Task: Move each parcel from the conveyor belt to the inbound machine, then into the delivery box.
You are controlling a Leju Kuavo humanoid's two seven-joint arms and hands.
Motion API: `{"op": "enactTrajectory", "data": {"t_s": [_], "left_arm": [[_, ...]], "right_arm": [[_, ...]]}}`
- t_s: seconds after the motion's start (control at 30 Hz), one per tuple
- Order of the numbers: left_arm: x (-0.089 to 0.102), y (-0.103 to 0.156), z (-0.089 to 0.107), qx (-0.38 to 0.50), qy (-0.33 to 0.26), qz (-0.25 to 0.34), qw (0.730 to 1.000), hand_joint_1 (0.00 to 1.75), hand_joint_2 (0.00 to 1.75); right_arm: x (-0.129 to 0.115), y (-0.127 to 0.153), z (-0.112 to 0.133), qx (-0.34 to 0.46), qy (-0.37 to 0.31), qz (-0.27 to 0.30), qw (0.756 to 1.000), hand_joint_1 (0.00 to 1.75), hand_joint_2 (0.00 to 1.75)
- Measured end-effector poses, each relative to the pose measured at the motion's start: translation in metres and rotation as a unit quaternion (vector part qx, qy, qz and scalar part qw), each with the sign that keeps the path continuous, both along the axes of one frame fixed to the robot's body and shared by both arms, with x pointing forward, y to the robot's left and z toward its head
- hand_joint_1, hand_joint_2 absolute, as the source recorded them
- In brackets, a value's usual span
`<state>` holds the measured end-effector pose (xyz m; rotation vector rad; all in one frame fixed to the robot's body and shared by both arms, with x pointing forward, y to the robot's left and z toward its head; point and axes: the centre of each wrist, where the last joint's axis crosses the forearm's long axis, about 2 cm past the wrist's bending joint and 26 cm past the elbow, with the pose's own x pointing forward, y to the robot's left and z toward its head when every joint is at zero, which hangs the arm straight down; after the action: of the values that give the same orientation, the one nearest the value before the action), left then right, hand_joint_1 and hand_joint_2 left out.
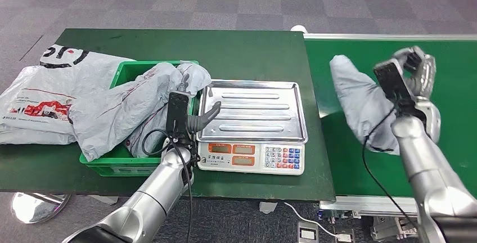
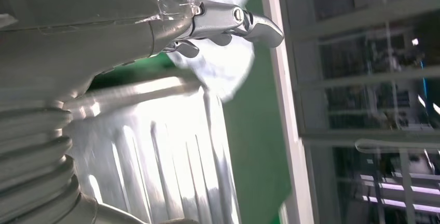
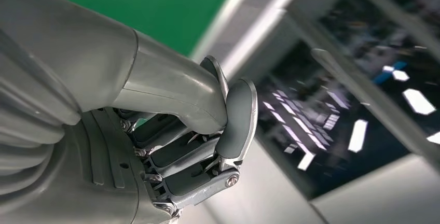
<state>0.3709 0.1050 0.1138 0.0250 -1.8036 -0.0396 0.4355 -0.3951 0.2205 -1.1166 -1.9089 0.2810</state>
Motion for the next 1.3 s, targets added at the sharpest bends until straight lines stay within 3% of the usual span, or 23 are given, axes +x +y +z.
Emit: {"op": "enactTrajectory", "data": {"t_s": [0.17,0.43,0.47,0.57,0.6,0.77,1.03,1.13,1.3], "left_arm": [[-0.001,-0.015,0.008,-0.003,-0.002,-0.019,1.0,0.0,1.75],[0.001,-0.018,0.011,-0.004,0.0,-0.024,1.0,0.0,1.75],[0.002,-0.019,0.012,-0.004,0.0,-0.025,1.0,0.0,1.75],[0.002,-0.02,0.014,-0.002,0.002,-0.027,1.0,0.0,1.75],[0.003,-0.02,0.015,-0.001,0.002,-0.028,1.0,0.0,1.75],[0.004,-0.02,0.017,-0.002,0.002,-0.029,1.0,0.0,1.75],[0.006,-0.019,0.018,-0.003,0.005,-0.025,1.0,0.0,1.75],[0.006,-0.017,0.018,-0.006,0.005,-0.02,1.0,0.0,1.75],[0.008,-0.01,0.015,-0.009,0.002,-0.009,1.0,0.0,1.75]], "right_arm": [[0.025,0.058,0.03,-0.048,-0.026,0.058,0.997,1.75,1.75],[0.017,0.15,0.019,-0.119,0.029,0.145,0.982,1.75,1.75],[0.016,0.161,0.017,-0.125,0.037,0.155,0.979,1.5,1.75],[0.01,0.192,0.014,-0.14,0.058,0.18,0.972,0.19,1.75],[0.008,0.2,0.013,-0.144,0.066,0.186,0.97,0.0,1.75],[-0.004,0.222,0.001,-0.161,0.113,0.187,0.962,0.0,1.75],[-0.023,0.222,-0.021,-0.177,0.116,0.152,0.966,0.0,1.75],[-0.036,0.2,-0.04,-0.173,0.099,0.107,0.974,0.0,1.75],[-0.065,0.139,-0.078,-0.164,0.108,0.036,0.98,0.0,1.75]]}}
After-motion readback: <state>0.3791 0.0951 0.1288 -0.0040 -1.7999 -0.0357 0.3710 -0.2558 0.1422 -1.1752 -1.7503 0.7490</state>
